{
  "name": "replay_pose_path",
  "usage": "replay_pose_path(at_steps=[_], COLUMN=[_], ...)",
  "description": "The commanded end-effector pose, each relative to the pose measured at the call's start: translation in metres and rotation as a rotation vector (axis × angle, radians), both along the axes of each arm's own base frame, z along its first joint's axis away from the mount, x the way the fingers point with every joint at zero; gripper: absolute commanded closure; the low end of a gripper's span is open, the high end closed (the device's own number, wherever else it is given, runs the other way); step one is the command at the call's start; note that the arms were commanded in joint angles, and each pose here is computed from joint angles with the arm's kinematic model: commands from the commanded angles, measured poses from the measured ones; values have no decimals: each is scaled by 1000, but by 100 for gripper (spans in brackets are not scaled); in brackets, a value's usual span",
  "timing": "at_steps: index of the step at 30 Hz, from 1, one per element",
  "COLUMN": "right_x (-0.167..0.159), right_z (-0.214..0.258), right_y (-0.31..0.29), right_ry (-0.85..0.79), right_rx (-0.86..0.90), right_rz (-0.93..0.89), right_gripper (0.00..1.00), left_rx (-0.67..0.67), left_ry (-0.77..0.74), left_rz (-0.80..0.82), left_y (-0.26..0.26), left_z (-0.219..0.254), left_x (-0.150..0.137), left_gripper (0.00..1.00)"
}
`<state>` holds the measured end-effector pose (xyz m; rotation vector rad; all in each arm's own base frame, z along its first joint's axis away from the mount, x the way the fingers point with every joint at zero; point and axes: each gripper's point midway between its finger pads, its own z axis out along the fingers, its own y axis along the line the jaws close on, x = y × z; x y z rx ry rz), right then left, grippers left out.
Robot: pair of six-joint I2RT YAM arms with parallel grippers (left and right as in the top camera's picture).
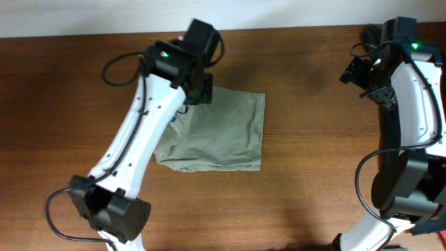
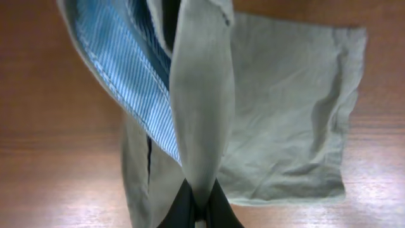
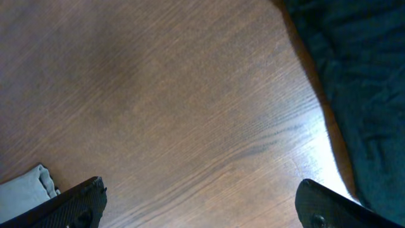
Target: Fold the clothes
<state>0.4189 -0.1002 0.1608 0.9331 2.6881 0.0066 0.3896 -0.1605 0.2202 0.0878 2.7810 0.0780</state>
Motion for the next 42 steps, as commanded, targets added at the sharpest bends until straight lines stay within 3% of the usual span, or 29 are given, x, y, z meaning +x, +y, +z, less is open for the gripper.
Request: replay_pose_path(at_steps=[1,12,21,24,29,35,42], right_x=[2,2,2,2,2,2,2], right_z=[9,9,9,9,9,9,9], right_y=[-2,-2,-2,-2,-2,-2,-2], right_ry=[-22,-23,-23,-22,-22,-22,-23], right_rx=[-14,-14,-14,-14,-14,-14,-14], right_rz=[-4,-4,-4,-4,-4,-4,-4], right_gripper=[1,1,2,1,1,1,1], left_rx=[-69,-183,-184,-84,93,95,153], left_ry=[47,-5,-13,-59,-95,-121,-173], left_rz=[-12,-126,-160,-111,89,298,416], left_y=[-17,-68,-96,-72,14,104,165], left_z=[-26,-13,-37,-30,7,48,95], left_x=[-8,-12,-11,-5,-1,1,-19], left_gripper=[99,99,99,99,99,99,99])
